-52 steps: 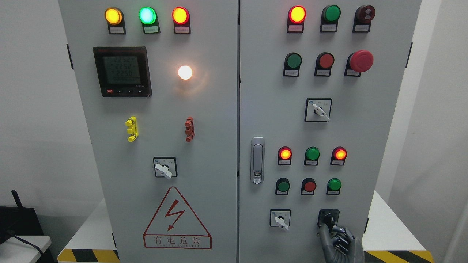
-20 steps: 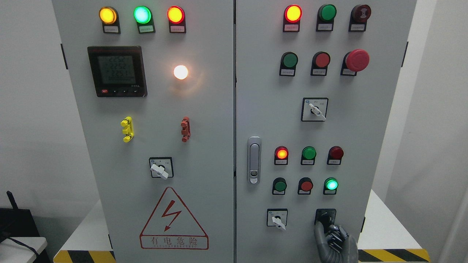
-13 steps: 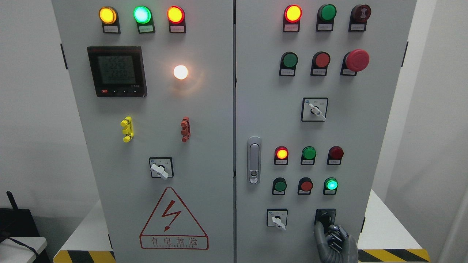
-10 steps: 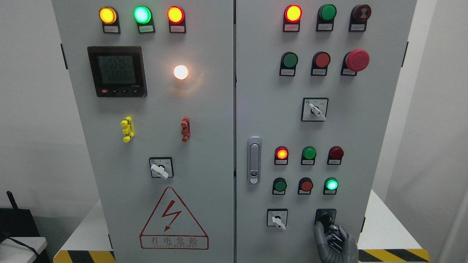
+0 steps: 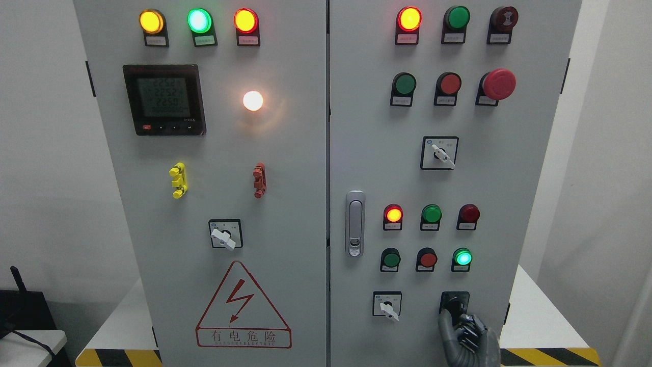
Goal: Trip black knob to open circuit
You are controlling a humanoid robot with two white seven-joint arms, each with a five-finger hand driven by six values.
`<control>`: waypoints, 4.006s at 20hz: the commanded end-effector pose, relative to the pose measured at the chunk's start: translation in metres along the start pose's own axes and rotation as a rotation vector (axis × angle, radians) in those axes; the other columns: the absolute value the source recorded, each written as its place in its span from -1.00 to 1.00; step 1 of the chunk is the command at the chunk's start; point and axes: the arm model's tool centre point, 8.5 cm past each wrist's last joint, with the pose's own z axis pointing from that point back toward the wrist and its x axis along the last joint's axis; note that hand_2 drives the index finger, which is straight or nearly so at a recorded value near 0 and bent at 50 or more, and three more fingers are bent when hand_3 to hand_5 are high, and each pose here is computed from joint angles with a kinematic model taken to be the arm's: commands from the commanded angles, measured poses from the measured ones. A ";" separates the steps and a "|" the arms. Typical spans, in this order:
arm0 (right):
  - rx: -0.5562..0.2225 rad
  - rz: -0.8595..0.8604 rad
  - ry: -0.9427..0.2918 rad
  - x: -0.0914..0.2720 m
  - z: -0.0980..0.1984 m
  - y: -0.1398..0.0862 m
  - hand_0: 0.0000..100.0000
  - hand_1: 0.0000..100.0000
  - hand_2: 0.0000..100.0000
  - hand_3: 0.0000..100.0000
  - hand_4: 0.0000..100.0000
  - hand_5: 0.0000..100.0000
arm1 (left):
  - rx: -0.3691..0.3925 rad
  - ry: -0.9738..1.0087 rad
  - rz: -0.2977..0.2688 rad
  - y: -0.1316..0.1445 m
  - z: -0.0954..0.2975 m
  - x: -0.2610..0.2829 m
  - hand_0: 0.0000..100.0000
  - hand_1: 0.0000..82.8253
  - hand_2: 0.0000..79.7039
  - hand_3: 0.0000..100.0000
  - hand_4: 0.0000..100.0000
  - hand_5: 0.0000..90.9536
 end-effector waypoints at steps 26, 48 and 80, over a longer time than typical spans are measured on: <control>-0.019 0.083 -0.033 0.002 0.000 -0.003 -0.01 0.34 0.19 0.87 0.88 0.93 | -0.005 -0.009 -0.034 -0.001 0.000 0.005 -0.76 -0.06 -1.00 -1.00 -1.00 -1.00; -0.033 0.153 -0.060 0.004 0.000 -0.005 -0.03 0.37 0.18 0.85 0.86 0.93 | -0.005 -0.009 -0.034 -0.001 0.000 0.005 -0.76 -0.06 -1.00 -1.00 -1.00 -1.00; -0.051 0.261 -0.098 0.006 0.000 -0.007 -0.08 0.44 0.17 0.83 0.82 0.92 | -0.005 -0.009 -0.034 -0.001 0.000 0.005 -0.76 -0.06 -1.00 -1.00 -1.00 -1.00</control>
